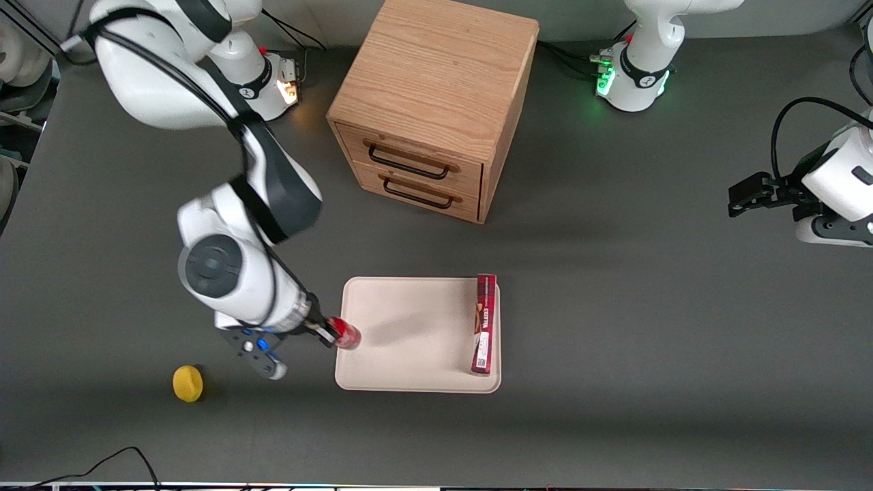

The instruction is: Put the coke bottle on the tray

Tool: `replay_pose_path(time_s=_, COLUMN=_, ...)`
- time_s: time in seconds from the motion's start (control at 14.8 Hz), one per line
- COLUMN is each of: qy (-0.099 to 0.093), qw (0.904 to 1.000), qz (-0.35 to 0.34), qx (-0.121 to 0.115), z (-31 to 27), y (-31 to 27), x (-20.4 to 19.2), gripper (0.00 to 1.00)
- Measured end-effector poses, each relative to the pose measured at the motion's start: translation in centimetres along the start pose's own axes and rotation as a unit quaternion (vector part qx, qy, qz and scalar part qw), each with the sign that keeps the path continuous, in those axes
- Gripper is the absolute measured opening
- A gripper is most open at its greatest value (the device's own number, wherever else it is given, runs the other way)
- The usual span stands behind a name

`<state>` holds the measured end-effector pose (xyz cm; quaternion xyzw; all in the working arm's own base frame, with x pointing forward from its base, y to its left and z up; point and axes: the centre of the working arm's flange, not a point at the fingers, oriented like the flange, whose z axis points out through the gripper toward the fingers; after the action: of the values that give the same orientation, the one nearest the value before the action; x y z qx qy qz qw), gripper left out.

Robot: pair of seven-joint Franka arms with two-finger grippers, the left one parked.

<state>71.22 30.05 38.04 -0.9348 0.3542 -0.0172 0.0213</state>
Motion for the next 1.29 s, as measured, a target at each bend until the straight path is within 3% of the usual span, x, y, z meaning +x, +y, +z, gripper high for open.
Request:
replay_pose_path(time_s=0.34, qy=0.012, qw=0.9999, qz=0.006, qx=0.002, z=4.9, y=-0.7, x=0.7, gripper=0.32)
replay_pose_path(time_s=0.54, qy=0.016, qw=0.9998, qz=0.010, qx=0.010, z=3.6, y=-0.7, x=1.3, gripper=0.56)
replay_pose_path(time_s=0.68, qy=0.003, qw=1.0000, qz=-0.001, qx=0.003, z=1.5, y=-0.4, x=1.1, gripper=0.76)
replay_pose_path(time_s=0.88, qy=-0.004, qw=0.9957, qz=-0.092, qx=-0.005, z=-9.6, y=2.5, x=1.7, gripper=1.00)
replay_pose_path(time_s=1.02, qy=0.000, qw=0.9871, qz=-0.156, qx=-0.036, z=-19.4, y=7.3, x=0.7, gripper=1.00)
replay_pose_path(time_s=1.15, qy=-0.013, qw=0.9781, qz=-0.200, qx=-0.057, z=-26.7, y=12.2, x=-1.6, gripper=1.00)
replay_pose_path(time_s=1.29, qy=-0.031, qw=0.9712, qz=-0.227, qx=-0.066, z=-30.3, y=17.4, x=-2.0, gripper=1.00)
